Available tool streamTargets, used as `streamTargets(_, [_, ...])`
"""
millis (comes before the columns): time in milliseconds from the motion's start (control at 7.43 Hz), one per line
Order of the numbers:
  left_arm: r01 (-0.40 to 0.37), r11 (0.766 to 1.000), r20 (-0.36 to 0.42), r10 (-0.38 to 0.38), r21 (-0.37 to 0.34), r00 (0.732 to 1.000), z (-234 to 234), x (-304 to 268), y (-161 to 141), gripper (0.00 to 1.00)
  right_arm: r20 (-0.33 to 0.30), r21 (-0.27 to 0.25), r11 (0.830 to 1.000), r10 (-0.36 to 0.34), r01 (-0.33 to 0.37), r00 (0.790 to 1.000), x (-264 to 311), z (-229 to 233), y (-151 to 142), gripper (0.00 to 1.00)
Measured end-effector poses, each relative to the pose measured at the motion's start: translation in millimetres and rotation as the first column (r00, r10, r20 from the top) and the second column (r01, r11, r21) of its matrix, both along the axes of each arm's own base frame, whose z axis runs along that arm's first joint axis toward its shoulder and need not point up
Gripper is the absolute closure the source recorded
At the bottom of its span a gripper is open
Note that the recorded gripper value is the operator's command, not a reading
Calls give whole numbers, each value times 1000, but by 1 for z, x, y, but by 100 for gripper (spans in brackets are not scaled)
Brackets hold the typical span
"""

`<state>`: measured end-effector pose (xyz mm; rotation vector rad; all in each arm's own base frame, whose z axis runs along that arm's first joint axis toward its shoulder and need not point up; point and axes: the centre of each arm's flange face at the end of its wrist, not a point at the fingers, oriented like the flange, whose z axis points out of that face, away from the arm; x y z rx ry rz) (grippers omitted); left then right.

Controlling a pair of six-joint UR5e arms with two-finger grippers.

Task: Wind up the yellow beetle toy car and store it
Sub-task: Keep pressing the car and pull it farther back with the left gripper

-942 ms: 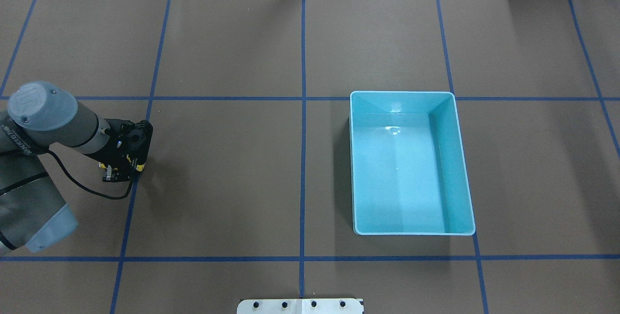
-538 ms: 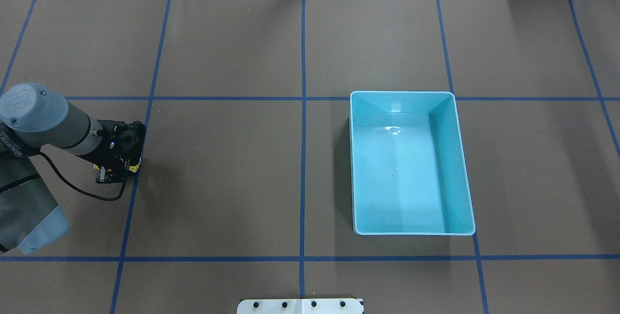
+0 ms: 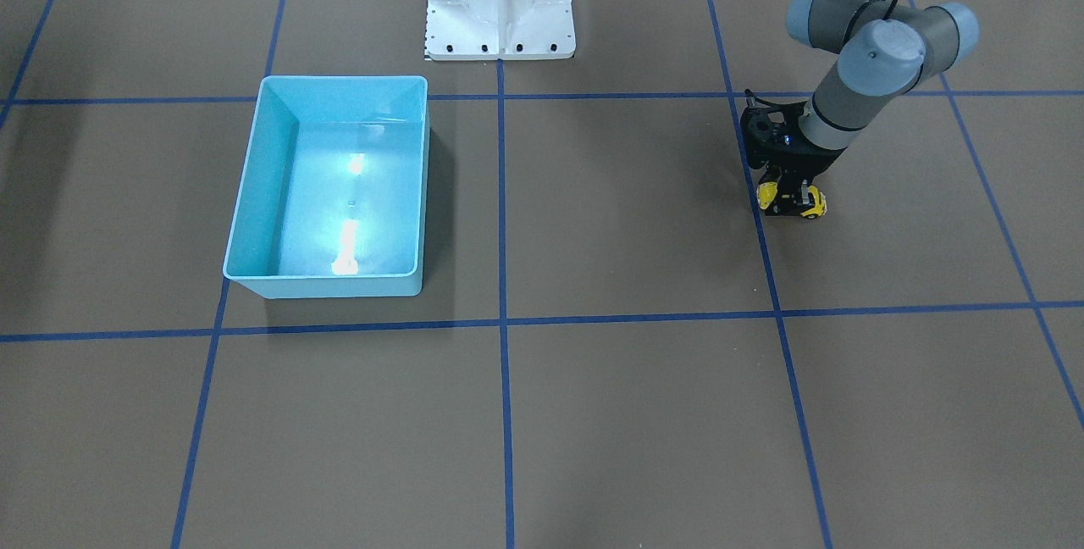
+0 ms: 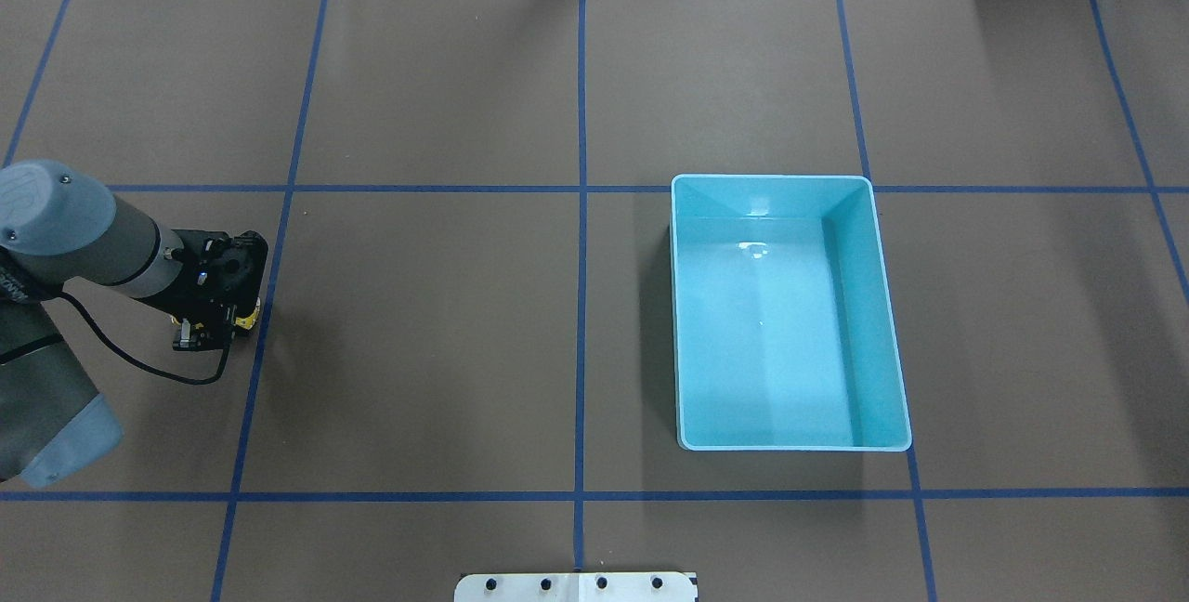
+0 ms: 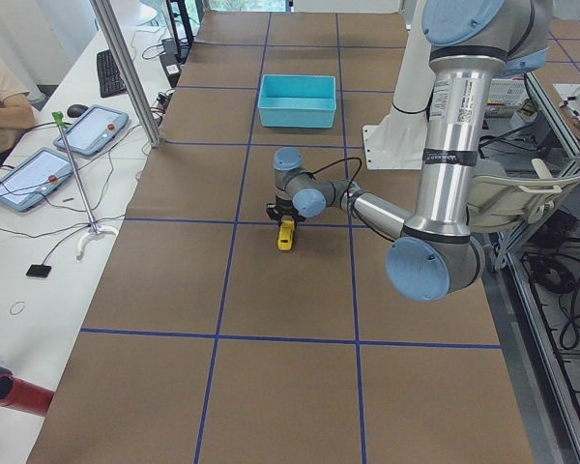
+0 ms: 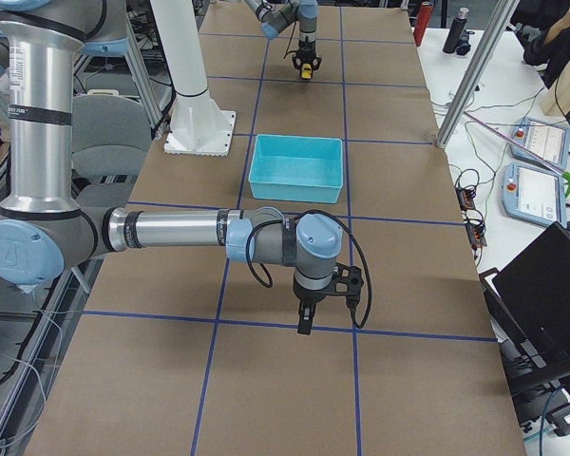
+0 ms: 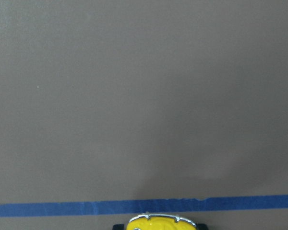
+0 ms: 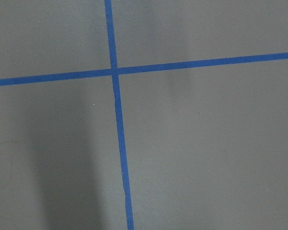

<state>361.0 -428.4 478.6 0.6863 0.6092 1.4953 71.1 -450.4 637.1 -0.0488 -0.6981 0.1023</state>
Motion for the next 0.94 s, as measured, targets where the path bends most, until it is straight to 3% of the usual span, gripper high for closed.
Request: streamTargets(942, [5, 1000, -1, -5, 8, 1000, 21, -17, 0, 100, -2, -1, 1000, 0, 0, 1000, 0, 1, 1, 0])
